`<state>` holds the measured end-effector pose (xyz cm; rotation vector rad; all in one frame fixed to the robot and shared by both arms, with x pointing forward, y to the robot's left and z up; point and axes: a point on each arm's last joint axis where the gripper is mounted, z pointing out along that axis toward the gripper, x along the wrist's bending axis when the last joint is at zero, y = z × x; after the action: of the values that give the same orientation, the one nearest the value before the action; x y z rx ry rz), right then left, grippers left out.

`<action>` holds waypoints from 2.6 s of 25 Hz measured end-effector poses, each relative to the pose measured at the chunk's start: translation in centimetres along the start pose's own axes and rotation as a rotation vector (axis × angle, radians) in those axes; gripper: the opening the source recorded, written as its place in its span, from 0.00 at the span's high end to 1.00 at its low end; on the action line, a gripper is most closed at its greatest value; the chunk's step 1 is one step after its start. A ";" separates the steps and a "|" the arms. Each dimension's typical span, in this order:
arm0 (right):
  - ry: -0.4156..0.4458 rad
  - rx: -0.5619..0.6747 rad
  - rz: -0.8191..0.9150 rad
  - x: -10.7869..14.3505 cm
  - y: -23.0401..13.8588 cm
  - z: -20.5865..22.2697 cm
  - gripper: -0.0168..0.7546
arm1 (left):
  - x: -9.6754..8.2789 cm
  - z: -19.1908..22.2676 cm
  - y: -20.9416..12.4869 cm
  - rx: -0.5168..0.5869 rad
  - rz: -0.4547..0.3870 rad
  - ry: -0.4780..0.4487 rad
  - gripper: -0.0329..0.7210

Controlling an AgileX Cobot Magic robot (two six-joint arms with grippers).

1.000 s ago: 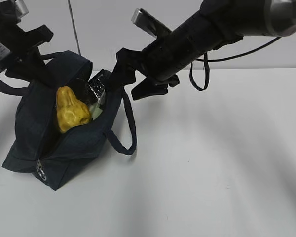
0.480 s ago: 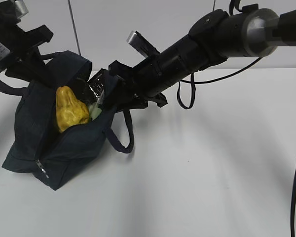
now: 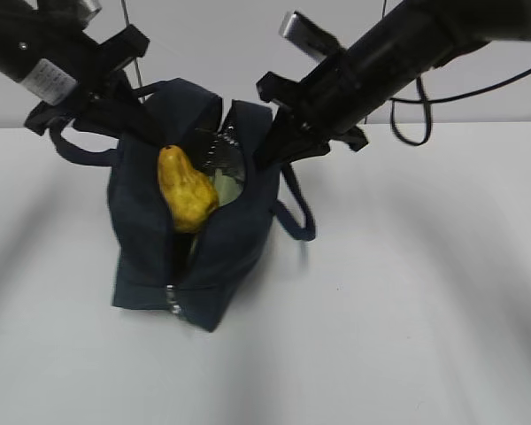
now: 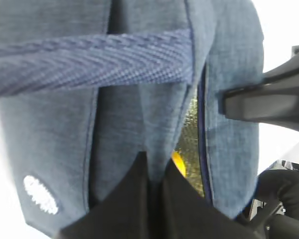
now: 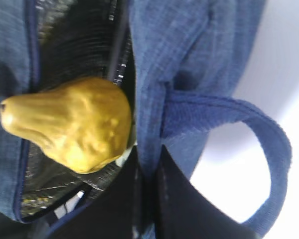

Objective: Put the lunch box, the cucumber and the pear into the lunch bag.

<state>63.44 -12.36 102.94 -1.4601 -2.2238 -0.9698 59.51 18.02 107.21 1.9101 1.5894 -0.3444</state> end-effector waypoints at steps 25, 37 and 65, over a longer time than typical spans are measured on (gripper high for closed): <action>-0.263 0.053 -0.100 0.1 0.7 -4.0 0.98 | -4.2 7.1 -0.3 -0.007 0.067 -0.049 0.96; -0.250 0.042 -0.073 -0.6 1.0 -2.9 0.42 | -3.6 7.1 -0.2 -0.002 0.120 0.021 0.65; -0.060 -0.179 -0.467 4.2 -12.9 -6.2 0.37 | -5.8 4.0 -0.5 -0.075 0.299 -0.037 0.45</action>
<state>49.45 -16.97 105.11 -1.0595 -2.6449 -1.3080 58.35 11.08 107.26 2.0334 1.2508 -0.1888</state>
